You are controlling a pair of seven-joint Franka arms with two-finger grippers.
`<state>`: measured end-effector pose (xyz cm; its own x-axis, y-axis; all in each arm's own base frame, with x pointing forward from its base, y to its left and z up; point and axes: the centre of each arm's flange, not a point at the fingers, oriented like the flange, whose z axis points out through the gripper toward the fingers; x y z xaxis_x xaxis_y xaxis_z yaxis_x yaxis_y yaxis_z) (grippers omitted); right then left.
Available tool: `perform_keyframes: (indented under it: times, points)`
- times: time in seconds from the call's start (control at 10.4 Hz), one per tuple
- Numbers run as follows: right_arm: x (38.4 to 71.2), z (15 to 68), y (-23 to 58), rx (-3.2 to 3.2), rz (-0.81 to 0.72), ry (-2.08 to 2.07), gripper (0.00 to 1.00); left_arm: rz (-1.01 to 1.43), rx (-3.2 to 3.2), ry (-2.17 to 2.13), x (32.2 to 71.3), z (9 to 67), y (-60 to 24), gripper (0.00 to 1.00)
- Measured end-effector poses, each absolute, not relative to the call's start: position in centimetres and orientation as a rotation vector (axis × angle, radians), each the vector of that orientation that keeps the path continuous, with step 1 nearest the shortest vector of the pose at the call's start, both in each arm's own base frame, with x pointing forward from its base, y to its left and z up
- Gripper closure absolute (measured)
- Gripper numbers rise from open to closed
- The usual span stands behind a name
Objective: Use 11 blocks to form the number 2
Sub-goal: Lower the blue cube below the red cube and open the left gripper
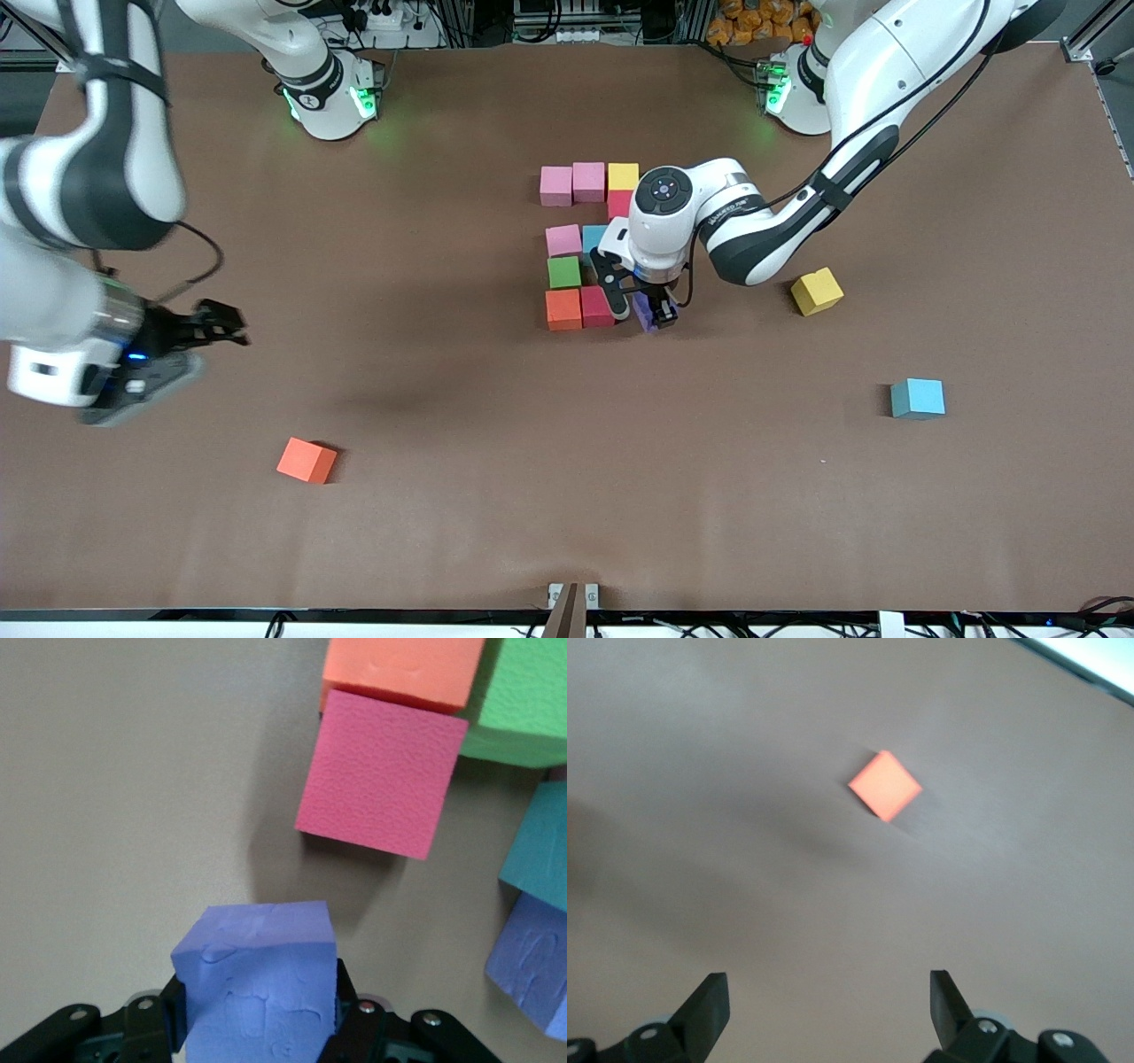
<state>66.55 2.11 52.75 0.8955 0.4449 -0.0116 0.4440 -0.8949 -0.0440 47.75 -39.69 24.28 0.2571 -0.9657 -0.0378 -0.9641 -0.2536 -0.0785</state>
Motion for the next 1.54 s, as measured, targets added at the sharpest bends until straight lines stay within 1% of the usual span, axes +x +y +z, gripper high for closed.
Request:
perform_keyframes:
  times: [0.29,0.48,0.58,0.87,1.54]
  points:
    - [65.8,56.8,-0.8,-3.081,0.021,-0.394,0.0,-0.009,-2.375,1.957,46.8,23.2,-40.6,0.39]
    - [65.3,57.5,-0.1,-3.096,0.054,-0.16,0.0,-0.047,-2.317,2.044,45.5,22.1,-42.2,0.39]
    - [65.0,57.6,0.6,-3.092,0.08,-0.116,0.0,-0.056,-2.288,2.072,44.9,21.4,-42.8,0.39]
    - [64.2,58.1,1.2,-3.102,0.138,-0.123,0.0,-0.055,-2.26,2.088,44.6,20.4,-43.0,0.39]
    - [64.2,57.8,0.5,-3.127,0.158,-0.118,0.0,-0.074,-2.211,2.118,44.3,20.3,-43.5,0.39]
